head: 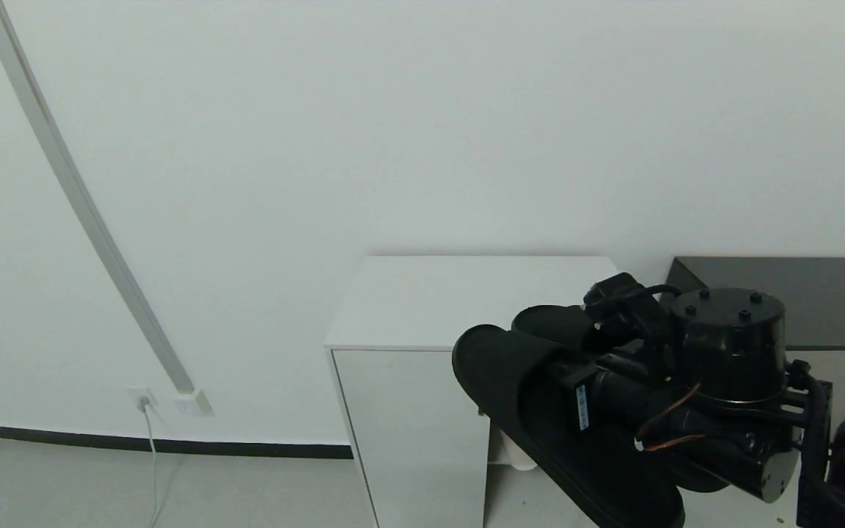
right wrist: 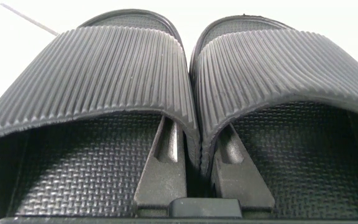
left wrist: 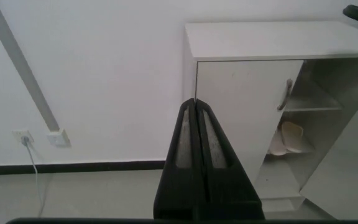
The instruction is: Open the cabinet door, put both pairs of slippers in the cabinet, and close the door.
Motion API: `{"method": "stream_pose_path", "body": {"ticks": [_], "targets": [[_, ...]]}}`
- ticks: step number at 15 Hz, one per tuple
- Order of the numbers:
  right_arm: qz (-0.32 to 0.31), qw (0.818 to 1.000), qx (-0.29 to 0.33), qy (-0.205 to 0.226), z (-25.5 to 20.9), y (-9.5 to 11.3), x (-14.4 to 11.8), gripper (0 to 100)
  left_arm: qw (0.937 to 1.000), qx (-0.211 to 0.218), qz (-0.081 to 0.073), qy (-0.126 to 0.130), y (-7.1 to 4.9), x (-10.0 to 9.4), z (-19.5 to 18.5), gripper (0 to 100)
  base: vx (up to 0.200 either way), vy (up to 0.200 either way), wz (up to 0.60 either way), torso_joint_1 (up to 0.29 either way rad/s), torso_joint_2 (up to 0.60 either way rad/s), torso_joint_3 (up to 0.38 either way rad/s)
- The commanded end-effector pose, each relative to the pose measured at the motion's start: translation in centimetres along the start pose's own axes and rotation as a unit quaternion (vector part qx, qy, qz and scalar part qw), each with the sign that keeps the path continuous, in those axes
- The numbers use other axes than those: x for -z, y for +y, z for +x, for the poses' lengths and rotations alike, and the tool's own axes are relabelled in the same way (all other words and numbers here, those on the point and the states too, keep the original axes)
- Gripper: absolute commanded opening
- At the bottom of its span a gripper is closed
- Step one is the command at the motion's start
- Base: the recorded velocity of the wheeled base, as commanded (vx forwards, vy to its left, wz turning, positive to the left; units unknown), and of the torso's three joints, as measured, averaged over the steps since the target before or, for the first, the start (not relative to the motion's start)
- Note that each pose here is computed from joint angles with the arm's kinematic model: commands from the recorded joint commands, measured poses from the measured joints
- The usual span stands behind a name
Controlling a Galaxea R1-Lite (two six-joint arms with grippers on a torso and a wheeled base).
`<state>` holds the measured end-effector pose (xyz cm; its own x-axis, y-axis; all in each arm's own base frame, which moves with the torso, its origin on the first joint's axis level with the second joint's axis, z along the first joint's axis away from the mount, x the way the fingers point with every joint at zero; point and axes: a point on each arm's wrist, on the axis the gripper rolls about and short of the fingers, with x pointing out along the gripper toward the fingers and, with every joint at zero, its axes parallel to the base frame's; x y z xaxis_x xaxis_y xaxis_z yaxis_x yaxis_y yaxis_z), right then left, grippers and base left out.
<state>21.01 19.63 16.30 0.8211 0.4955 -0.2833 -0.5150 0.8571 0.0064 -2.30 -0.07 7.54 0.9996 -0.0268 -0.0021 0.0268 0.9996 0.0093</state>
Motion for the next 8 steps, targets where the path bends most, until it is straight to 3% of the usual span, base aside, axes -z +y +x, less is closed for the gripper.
{"method": "stream_pose_path", "body": {"ticks": [1,7,8], "targets": [[0.000,1.000,-0.001,-0.001,-0.13,-0.02,0.01,0,1.0000,0.000,0.000,0.000,0.01,-0.05,0.00,0,0.000,-0.200,0.00,0.002,0.00,0.002],[-0.001,1.000,0.008,0.006,0.00,-0.21,0.36,0,1.0000,0.000,-0.001,0.000,0.01,0.00,0.01,0,0.000,-0.200,0.00,0.003,0.00,0.002],[-0.001,1.000,0.008,0.006,-0.05,-0.23,0.41,0,1.0000,0.000,-0.001,0.000,0.01,-0.05,0.00,0,0.000,0.000,0.00,0.000,0.00,0.000]]}}
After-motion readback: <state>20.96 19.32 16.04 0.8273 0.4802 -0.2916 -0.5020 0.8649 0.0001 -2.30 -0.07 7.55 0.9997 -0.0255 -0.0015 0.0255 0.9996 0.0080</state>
